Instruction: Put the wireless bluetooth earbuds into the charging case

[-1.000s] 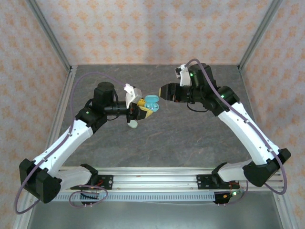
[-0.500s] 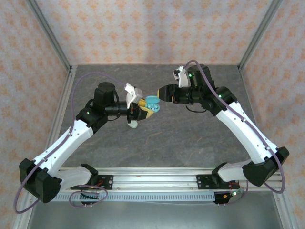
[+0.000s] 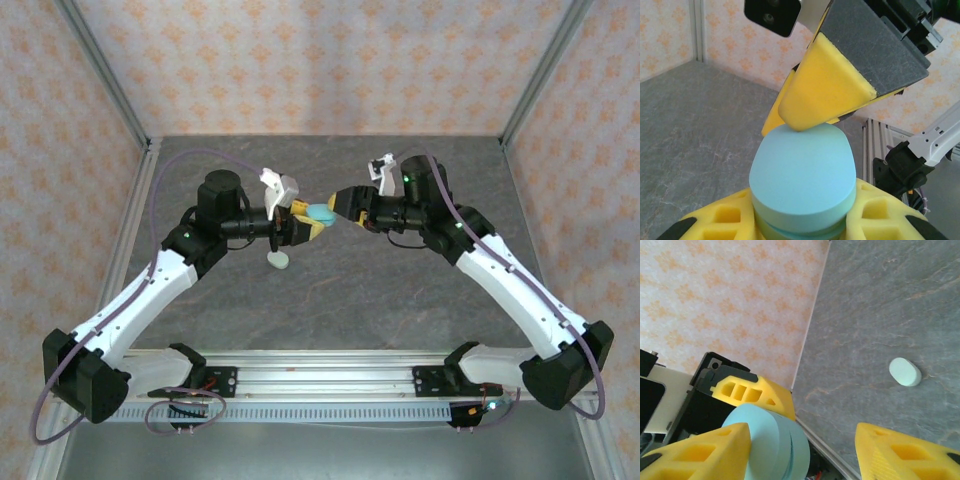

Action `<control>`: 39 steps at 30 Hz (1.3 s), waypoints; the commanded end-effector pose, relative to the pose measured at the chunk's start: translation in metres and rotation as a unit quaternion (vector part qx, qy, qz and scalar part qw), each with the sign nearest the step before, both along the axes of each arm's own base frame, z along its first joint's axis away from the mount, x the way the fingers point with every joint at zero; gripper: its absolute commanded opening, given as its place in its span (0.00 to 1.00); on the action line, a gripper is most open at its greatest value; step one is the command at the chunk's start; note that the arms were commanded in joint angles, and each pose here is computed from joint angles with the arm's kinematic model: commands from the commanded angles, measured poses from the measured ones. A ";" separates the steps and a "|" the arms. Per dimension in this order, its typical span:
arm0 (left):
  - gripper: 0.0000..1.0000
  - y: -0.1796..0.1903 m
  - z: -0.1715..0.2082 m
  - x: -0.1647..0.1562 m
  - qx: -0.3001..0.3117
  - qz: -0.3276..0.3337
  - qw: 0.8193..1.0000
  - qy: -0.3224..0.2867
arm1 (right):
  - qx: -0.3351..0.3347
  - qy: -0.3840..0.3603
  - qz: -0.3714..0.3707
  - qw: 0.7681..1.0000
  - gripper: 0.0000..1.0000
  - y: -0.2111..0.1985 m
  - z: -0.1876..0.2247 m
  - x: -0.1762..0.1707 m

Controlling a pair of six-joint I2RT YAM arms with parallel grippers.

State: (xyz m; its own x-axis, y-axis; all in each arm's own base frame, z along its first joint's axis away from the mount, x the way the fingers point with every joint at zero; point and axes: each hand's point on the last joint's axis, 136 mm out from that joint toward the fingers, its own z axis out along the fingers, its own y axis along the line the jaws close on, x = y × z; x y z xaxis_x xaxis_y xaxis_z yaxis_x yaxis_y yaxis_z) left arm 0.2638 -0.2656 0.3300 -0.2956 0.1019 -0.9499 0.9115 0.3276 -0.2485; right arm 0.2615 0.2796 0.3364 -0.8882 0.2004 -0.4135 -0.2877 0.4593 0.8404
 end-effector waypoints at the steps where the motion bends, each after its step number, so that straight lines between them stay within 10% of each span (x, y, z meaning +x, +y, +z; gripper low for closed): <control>1: 0.29 -0.003 0.034 0.006 -0.044 0.006 0.998 -0.042 | 0.057 0.001 0.010 0.998 0.58 0.008 0.022 -0.004; 13: 0.31 -0.007 0.035 0.017 -0.051 0.021 0.998 -0.022 | 0.102 0.024 0.022 0.994 0.55 0.017 0.030 -0.008; 23: 0.34 -0.008 0.028 0.012 -0.031 0.009 0.999 -0.026 | 0.125 0.036 0.020 0.991 0.29 0.021 0.034 -0.006; 39: 0.64 0.008 0.017 -0.012 0.031 0.006 0.998 -0.061 | 0.127 0.058 -0.035 0.990 0.21 0.009 0.019 0.019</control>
